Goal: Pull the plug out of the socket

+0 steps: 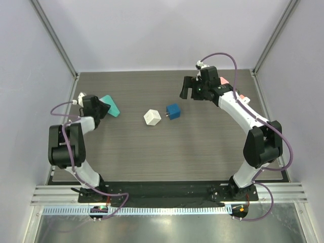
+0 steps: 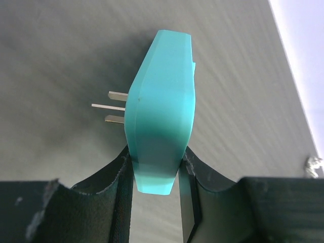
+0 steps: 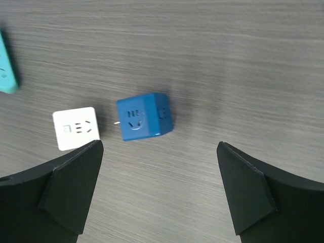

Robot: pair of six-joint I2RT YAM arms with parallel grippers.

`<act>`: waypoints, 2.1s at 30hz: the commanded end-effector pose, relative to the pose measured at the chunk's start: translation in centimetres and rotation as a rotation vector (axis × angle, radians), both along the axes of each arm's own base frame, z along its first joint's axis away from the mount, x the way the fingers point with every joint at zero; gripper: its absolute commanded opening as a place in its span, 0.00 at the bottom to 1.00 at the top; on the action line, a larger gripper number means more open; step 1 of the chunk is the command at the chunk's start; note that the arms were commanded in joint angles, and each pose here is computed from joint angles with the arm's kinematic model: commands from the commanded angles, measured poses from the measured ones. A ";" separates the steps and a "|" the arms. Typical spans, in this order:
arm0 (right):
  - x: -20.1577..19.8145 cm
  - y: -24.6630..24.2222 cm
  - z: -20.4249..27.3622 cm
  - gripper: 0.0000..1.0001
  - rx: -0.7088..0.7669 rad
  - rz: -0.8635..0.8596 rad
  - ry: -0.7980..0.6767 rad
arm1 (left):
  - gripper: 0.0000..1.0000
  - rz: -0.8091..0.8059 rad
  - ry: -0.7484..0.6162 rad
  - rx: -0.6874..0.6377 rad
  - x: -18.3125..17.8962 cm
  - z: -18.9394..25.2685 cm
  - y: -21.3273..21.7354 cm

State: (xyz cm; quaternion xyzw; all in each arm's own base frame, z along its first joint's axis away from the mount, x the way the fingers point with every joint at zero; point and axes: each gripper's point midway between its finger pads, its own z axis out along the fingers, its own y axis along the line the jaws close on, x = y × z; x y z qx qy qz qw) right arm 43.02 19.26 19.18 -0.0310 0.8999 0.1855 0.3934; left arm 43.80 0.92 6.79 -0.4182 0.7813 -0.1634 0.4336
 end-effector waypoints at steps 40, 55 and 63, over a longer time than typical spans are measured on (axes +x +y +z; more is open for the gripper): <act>10.1 -34.4 -9.2 0.95 0.178 -0.839 0.155 | 0.93 -0.976 -0.134 -0.075 -15.1 15.2 -30.0; 2.0 -24.3 -13.0 0.90 0.549 -0.814 0.277 | 0.91 -1.097 -0.122 -0.077 -16.4 15.0 -34.6; -2.8 -14.2 -12.2 0.90 0.555 -0.617 0.315 | 0.88 -1.160 -0.043 -0.002 -15.5 13.3 -37.5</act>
